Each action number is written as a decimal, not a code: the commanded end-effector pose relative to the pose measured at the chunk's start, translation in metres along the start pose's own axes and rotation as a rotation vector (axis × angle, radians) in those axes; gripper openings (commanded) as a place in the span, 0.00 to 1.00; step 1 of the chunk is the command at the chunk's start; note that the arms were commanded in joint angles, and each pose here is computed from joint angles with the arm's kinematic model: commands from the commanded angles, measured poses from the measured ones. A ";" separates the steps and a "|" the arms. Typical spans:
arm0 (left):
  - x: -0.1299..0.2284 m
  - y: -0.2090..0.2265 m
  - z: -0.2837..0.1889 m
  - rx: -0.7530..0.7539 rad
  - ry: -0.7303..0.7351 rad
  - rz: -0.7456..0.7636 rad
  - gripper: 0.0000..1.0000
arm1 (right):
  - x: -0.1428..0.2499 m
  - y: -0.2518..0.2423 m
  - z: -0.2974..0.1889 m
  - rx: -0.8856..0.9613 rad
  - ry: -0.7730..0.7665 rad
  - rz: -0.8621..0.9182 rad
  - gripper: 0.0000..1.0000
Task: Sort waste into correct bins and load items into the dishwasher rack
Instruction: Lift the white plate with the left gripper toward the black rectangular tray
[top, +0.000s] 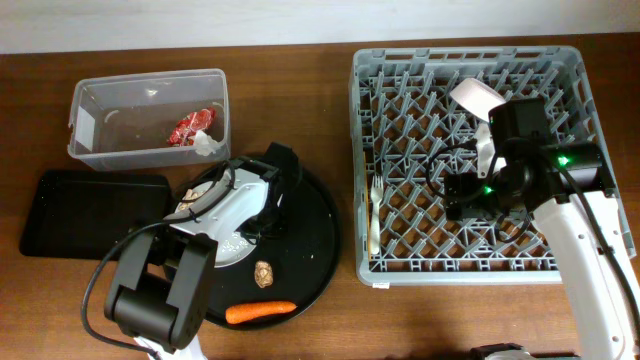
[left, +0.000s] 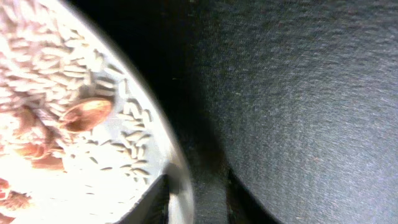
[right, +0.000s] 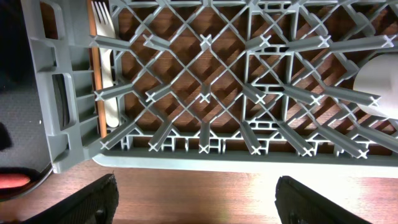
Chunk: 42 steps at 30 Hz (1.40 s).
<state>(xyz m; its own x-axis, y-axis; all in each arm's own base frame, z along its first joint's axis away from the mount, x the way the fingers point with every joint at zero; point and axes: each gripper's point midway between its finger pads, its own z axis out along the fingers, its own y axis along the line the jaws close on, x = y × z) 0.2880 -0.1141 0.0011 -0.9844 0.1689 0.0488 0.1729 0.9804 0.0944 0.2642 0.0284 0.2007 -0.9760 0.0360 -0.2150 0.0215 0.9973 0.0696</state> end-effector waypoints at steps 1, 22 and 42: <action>0.009 0.007 0.014 -0.053 0.029 0.016 0.17 | 0.001 -0.001 0.000 -0.004 -0.001 0.002 0.84; -0.011 0.025 -0.034 -0.149 -0.037 0.012 0.01 | 0.003 -0.001 0.000 -0.003 0.010 0.003 0.81; -0.018 0.060 -0.122 -0.170 -0.163 -0.073 0.00 | 0.006 -0.001 0.000 -0.002 0.019 0.004 0.80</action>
<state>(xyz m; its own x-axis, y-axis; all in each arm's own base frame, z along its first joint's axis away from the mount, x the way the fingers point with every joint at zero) 0.3056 -0.0906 0.0991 -0.9842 0.1742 -0.0309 0.1623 0.9584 0.2347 0.2611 0.0283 0.2000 -0.9787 0.0324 -0.2029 0.0189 0.9975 0.0680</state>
